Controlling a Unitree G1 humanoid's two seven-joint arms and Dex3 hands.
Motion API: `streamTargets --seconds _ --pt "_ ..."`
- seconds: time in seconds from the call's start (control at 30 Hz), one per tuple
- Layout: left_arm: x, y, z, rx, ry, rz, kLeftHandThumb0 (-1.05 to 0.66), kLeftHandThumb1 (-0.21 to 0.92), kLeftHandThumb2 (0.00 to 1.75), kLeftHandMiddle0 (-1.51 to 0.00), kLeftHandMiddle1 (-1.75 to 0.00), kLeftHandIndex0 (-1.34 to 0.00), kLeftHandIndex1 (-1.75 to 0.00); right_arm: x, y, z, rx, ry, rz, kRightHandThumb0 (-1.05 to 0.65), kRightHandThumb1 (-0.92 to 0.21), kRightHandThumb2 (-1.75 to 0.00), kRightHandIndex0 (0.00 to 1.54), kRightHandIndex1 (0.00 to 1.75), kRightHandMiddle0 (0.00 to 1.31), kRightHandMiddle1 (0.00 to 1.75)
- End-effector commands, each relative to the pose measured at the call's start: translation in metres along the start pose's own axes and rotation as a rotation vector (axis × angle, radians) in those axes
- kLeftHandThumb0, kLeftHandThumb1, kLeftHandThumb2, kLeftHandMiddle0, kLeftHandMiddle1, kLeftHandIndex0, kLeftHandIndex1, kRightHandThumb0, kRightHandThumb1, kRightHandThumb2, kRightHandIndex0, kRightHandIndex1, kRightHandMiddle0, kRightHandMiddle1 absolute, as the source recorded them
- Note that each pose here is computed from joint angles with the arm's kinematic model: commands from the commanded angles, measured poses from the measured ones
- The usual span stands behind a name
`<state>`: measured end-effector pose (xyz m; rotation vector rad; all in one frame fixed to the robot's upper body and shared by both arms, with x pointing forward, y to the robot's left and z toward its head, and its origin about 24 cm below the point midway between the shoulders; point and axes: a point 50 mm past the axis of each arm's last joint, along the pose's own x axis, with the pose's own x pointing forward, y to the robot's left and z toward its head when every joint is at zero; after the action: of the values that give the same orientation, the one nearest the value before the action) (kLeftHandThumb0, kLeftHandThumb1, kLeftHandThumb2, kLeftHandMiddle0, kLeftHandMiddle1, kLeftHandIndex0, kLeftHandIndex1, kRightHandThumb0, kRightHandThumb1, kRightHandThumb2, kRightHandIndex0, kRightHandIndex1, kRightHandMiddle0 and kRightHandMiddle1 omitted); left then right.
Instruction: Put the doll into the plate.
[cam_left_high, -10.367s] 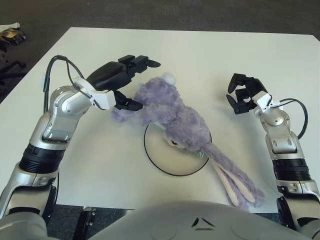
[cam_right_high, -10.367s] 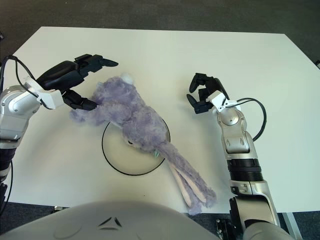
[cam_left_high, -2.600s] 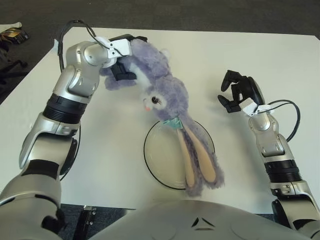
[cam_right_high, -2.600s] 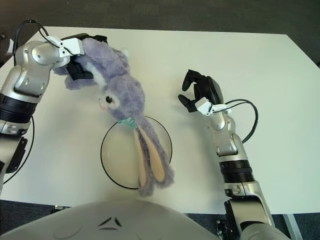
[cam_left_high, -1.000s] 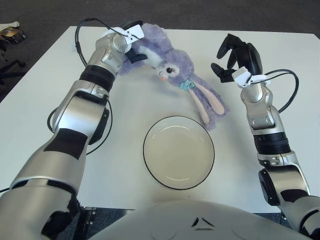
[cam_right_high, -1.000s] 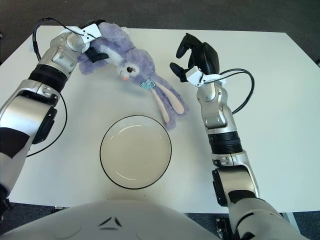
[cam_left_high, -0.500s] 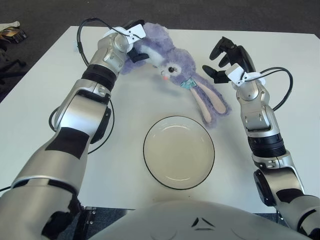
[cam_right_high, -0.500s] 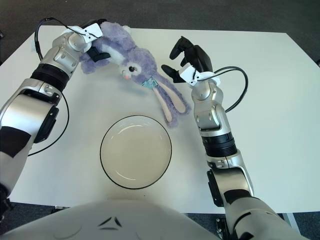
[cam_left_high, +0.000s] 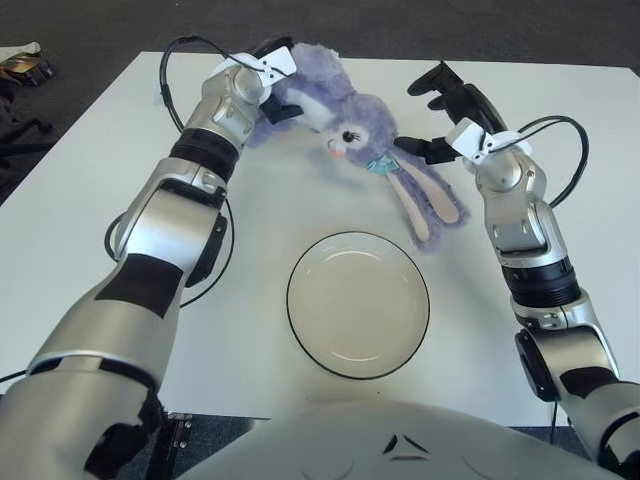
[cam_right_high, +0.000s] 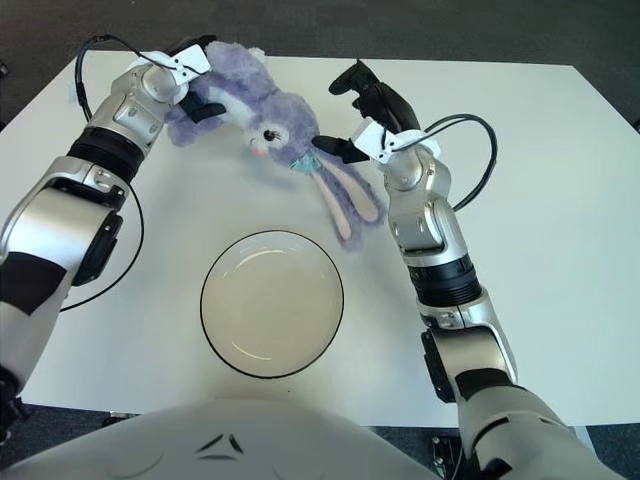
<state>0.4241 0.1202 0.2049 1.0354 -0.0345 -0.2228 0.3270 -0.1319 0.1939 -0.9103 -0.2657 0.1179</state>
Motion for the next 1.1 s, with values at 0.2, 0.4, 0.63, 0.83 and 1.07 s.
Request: streamTargets --seconds 0.2,0.4,0.63,0.83,1.07 --pt "0.0 0.008 0.013 -0.034 -0.052 0.032 -0.49 0.28 1.29 -1.28 -1.75 -0.69 -1.65 0.007 -0.002 0.005 -0.052 -0.016 0.02 -0.97 -0.9 -0.22 0.04 0.42 0.0 0.6" --pt "0.0 0.007 0.014 -0.047 -0.065 0.029 -0.49 0.28 1.29 -1.28 -1.75 -0.69 -1.65 0.009 -0.001 0.012 -0.006 0.0 0.022 -0.99 -0.92 -0.21 0.02 0.33 0.0 0.52" --pt "-0.001 0.004 0.018 -0.069 -0.087 0.01 -0.5 0.27 1.29 -1.28 -1.75 -0.7 -1.65 0.014 0.002 0.016 0.008 -0.002 0.079 -1.02 -0.92 -0.27 0.0 0.25 0.0 0.46" --pt "-0.003 0.002 0.022 -0.09 -0.114 -0.009 -0.5 0.26 1.31 -1.28 -1.75 -0.7 -1.66 0.025 0.009 0.011 0.003 0.017 0.121 -1.04 -0.92 -0.29 0.01 0.22 0.0 0.38" --pt "-0.005 0.001 0.027 -0.105 -0.127 -0.013 -0.5 0.26 1.32 -1.28 -1.75 -0.71 -1.66 0.029 0.014 0.009 0.038 0.036 0.134 -1.05 -0.92 -0.28 0.03 0.18 0.0 0.4"
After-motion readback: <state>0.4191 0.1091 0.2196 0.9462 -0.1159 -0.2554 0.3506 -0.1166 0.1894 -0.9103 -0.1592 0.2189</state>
